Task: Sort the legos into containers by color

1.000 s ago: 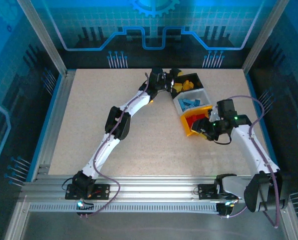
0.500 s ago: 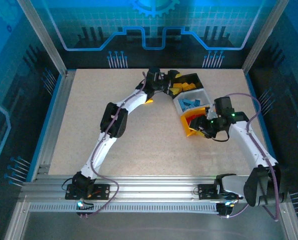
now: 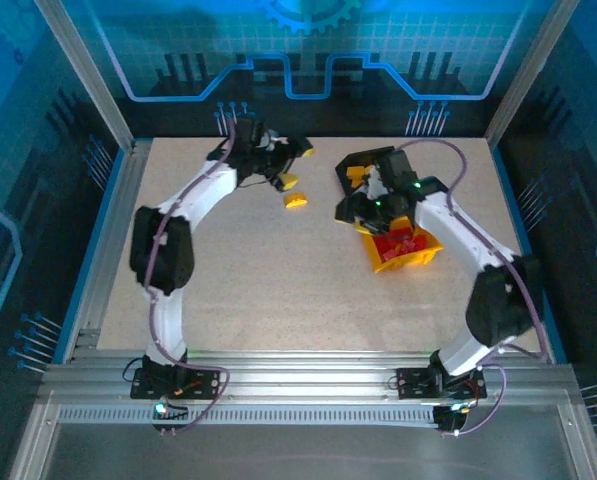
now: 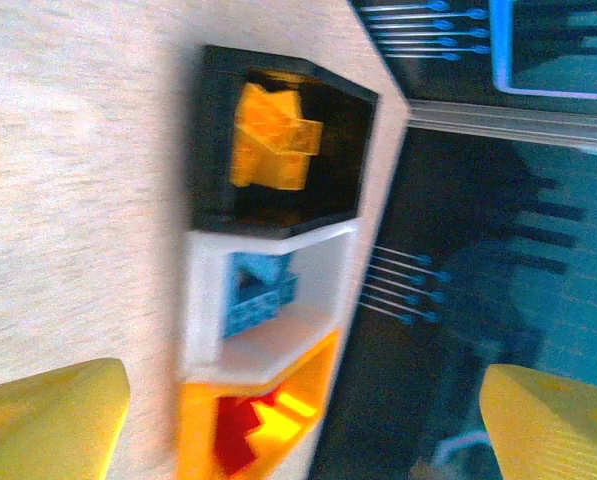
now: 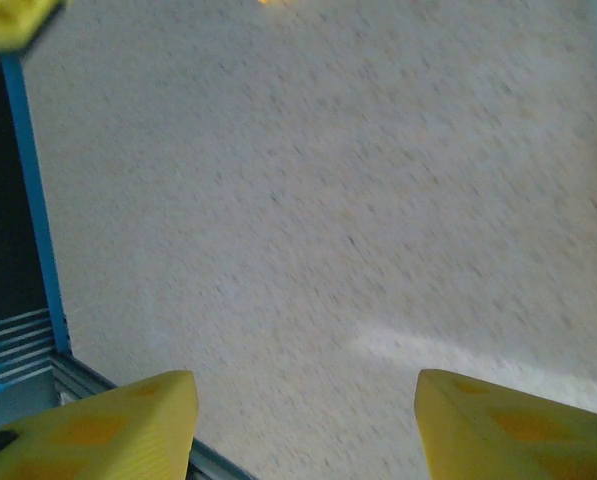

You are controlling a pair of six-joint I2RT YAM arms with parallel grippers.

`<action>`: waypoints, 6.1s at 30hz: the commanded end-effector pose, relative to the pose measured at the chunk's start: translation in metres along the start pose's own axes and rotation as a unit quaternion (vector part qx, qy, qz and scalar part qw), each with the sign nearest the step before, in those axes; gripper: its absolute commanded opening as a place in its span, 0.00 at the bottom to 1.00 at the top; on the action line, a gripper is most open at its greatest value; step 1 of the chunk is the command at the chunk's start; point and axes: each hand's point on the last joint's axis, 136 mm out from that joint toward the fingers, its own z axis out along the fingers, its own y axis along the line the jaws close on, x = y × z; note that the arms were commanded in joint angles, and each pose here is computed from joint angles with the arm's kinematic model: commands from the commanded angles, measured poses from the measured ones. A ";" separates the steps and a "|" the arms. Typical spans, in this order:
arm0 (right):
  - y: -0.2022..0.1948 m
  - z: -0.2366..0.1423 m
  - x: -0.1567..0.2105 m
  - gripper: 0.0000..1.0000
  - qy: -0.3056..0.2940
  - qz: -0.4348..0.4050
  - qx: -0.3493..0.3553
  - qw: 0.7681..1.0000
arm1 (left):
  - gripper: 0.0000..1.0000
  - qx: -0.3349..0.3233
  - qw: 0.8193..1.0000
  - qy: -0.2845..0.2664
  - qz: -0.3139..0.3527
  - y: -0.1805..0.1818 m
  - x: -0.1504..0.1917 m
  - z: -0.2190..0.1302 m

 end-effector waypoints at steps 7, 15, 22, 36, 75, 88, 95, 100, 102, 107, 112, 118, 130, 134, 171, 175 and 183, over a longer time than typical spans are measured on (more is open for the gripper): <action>0.063 0.096 -0.076 0.55 0.030 -0.007 -0.048 0.998 | 0.98 -0.148 0.988 0.013 0.038 0.104 0.080 -0.092; 0.070 0.177 -0.118 0.54 0.029 -0.046 -0.055 0.997 | 0.99 -0.180 0.982 0.007 0.047 0.133 0.125 -0.145; 0.065 0.217 -0.134 0.54 0.011 -0.040 -0.079 0.996 | 0.99 -0.185 0.982 0.023 0.042 0.148 0.145 -0.156; 0.054 0.187 -0.054 0.53 0.115 -0.058 -0.024 0.991 | 0.99 -0.178 0.982 0.018 0.059 0.153 0.142 -0.158; 0.007 0.190 -0.015 0.89 0.161 -0.620 0.127 0.757 | 0.99 -0.229 0.973 0.002 0.036 0.173 0.130 -0.202; -0.028 0.190 -0.032 0.80 0.178 -0.568 0.156 0.788 | 0.99 -0.219 0.976 -0.008 0.023 0.174 0.123 -0.199; -0.028 0.194 -0.022 0.59 0.186 -0.566 0.131 0.792 | 0.99 -0.216 0.976 -0.007 0.016 0.175 0.120 -0.194; -0.018 0.194 -0.023 0.44 0.174 -0.565 0.120 0.798 | 0.99 -0.216 0.976 -0.006 0.012 0.177 0.121 -0.192; -0.011 0.188 -0.025 0.41 0.162 -0.562 0.115 0.803 | 0.99 -0.215 0.977 -0.005 0.010 0.177 0.122 -0.192; 0.005 0.169 -0.030 0.31 0.126 -0.531 0.085 0.834 | 0.99 -0.211 0.977 -0.013 0.011 0.178 0.122 -0.193; 0.026 0.125 -0.052 0.31 0.054 -0.475 0.043 0.877 | 0.99 -0.205 0.979 -0.017 0.004 0.179 0.122 -0.191; 0.011 0.072 -0.105 0.31 -0.040 -0.374 0.034 0.926 | 0.99 -0.200 0.980 -0.016 -0.001 0.179 0.120 -0.187; -0.072 0.018 -0.192 0.31 -0.150 -0.230 0.094 0.957 | 0.99 -0.209 0.978 -0.015 -0.003 0.176 0.116 -0.188; -0.087 0.009 -0.201 0.33 -0.160 -0.213 0.103 0.958 | 0.99 -0.211 0.977 -0.017 -0.005 0.176 0.114 -0.188; -0.101 -0.017 -0.220 0.42 -0.183 -0.201 0.117 0.955 | 0.99 -0.203 0.979 -0.017 -0.013 0.174 0.097 -0.171; -0.099 -0.017 -0.221 0.56 -0.185 -0.202 0.122 0.954 | 0.99 -0.203 0.979 -0.017 -0.011 0.174 0.097 -0.171; -0.096 -0.011 -0.220 0.62 -0.182 -0.204 0.121 0.954 | 0.99 -0.206 0.978 -0.017 -0.009 0.175 0.098 -0.173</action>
